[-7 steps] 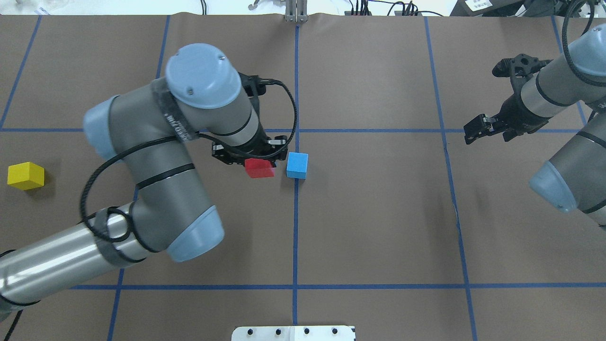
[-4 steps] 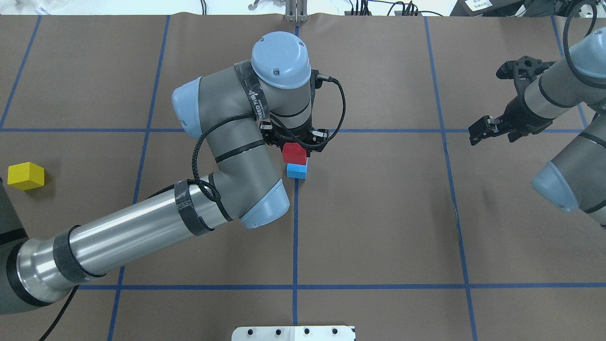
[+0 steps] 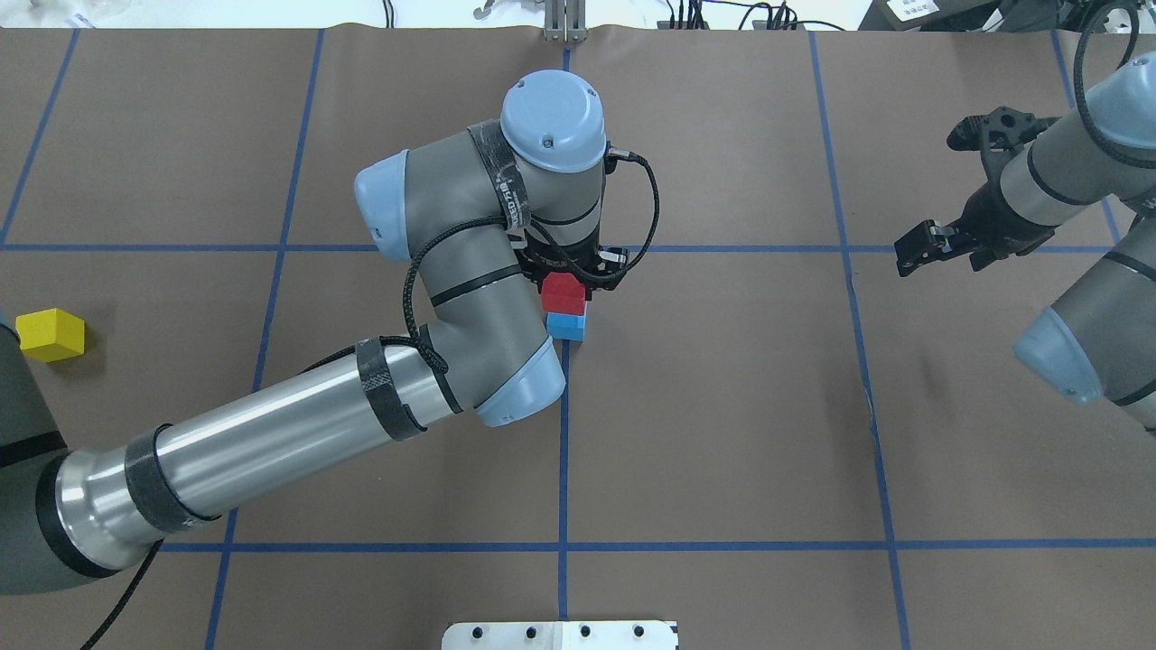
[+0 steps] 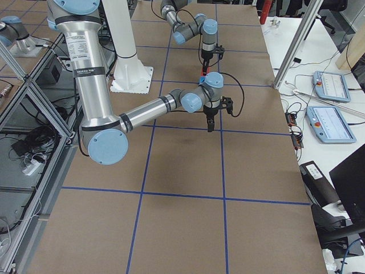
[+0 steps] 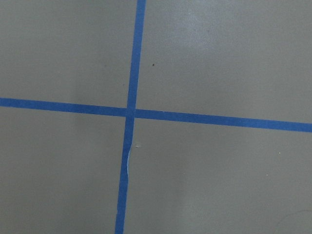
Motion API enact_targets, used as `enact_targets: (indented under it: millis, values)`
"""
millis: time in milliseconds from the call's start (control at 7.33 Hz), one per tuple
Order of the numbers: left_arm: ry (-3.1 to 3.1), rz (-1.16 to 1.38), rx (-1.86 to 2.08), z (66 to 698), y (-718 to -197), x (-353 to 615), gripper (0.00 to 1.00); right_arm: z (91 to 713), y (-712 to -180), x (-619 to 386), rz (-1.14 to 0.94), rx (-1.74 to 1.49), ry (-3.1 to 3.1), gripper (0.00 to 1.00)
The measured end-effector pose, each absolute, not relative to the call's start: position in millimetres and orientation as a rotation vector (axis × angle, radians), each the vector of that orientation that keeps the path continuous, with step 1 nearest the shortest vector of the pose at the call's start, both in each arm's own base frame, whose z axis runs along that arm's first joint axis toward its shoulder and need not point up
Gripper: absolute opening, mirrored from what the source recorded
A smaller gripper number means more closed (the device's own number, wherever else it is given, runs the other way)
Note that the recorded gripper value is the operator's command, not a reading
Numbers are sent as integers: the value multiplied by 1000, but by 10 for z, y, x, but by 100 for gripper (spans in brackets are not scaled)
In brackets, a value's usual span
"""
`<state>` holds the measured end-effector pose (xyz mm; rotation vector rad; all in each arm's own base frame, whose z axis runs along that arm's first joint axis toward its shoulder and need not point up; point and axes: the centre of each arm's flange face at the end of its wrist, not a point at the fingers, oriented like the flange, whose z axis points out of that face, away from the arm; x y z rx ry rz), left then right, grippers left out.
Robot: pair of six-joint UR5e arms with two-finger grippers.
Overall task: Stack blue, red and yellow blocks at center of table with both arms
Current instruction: 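Lower the red cube onto the blue cube with the left gripper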
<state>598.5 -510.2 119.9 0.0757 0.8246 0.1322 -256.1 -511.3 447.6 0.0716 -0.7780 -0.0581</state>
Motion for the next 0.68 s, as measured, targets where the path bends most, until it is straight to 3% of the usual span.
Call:
enact_targets:
  millis: [682]
  values:
    - [821,115,64,1326,-5140,6089,0,4484,-5113,-2559,-58,71,-777,100]
